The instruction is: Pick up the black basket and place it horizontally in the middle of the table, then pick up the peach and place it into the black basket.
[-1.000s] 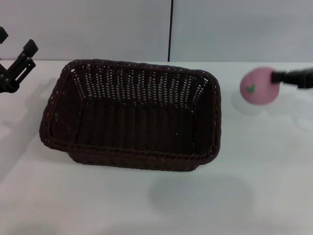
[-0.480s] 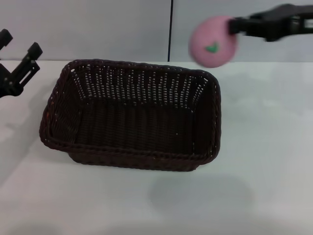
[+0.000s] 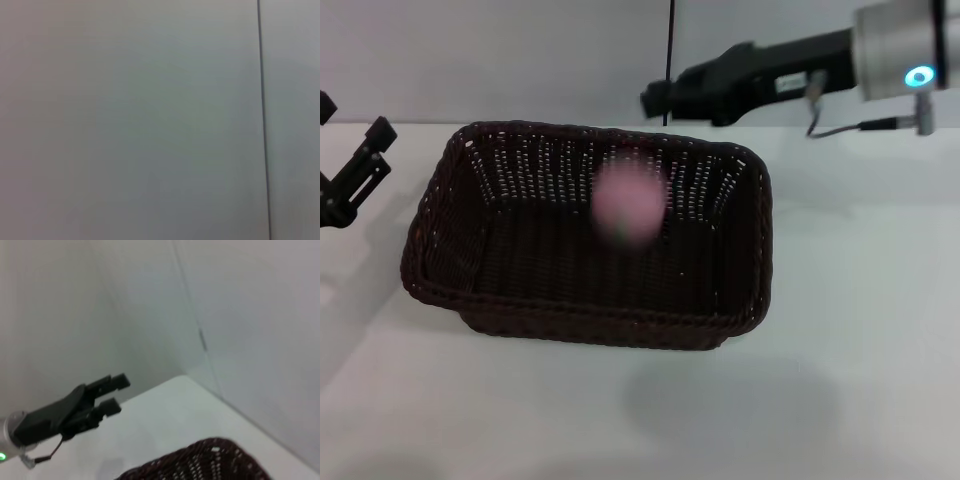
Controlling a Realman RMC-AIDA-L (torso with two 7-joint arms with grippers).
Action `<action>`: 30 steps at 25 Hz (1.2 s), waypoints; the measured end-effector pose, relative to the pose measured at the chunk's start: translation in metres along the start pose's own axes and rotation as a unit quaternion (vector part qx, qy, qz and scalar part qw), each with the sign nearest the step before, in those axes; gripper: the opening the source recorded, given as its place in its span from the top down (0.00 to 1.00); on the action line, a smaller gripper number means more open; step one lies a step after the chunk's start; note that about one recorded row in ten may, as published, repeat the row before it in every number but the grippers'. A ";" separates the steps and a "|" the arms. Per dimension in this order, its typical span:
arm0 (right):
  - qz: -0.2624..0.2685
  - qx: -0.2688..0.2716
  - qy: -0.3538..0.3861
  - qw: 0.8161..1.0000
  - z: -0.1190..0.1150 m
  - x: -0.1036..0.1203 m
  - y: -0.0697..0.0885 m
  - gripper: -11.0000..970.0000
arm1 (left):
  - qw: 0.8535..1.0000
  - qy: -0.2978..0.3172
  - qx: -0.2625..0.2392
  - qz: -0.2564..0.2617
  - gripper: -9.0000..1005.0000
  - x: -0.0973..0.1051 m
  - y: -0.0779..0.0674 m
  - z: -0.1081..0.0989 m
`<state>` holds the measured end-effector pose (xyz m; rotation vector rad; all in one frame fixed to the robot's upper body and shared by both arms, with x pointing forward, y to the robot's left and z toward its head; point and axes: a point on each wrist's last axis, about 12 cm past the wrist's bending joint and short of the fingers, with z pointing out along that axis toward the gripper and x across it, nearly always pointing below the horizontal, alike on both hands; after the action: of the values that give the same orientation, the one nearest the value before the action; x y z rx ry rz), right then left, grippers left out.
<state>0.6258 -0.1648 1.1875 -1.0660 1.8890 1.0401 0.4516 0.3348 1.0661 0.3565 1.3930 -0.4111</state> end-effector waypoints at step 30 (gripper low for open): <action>-0.026 0.525 -0.398 0.752 -0.130 0.249 0.031 0.28 | 0.964 -0.048 -0.241 0.102 0.30 0.033 0.011 -0.039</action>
<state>0.4739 -0.3488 1.0365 0.0429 1.3108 0.1581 0.4273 0.3608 1.0274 0.0755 1.2979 0.0853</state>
